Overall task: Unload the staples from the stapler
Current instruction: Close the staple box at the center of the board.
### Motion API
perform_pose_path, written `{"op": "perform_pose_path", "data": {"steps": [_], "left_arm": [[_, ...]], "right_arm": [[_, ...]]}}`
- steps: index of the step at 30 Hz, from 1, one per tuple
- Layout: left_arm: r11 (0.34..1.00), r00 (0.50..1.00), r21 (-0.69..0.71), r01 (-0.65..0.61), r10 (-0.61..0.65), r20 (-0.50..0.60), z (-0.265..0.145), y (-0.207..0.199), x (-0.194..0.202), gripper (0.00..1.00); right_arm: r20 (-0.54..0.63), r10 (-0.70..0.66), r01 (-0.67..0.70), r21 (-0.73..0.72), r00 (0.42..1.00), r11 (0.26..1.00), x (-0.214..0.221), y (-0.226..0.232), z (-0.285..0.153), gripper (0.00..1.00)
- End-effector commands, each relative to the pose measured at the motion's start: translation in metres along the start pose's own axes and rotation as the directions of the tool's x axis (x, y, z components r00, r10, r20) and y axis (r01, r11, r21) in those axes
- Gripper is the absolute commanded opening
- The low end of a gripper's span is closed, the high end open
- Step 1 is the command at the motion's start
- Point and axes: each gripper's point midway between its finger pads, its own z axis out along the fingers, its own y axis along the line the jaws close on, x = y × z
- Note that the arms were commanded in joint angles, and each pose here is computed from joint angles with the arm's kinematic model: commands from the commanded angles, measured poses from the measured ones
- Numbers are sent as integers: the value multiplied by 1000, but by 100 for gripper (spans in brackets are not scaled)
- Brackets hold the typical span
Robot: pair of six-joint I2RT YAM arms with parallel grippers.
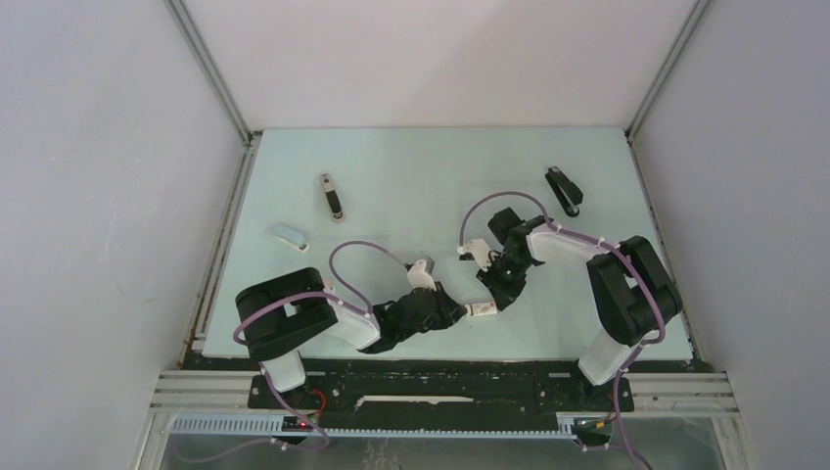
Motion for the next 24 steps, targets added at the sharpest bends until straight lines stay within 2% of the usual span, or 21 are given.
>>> {"op": "perform_pose_path", "data": {"steps": [1, 24], "left_arm": [[1000, 1000, 11, -25, 25, 6, 6, -10, -6, 11], [999, 999, 24, -32, 32, -3, 6, -15, -5, 11]], "right_arm": [[15, -18, 18, 16, 1000, 1000, -10, -3, 3, 21], [28, -38, 36, 71, 999, 997, -22, -3, 8, 22]]}}
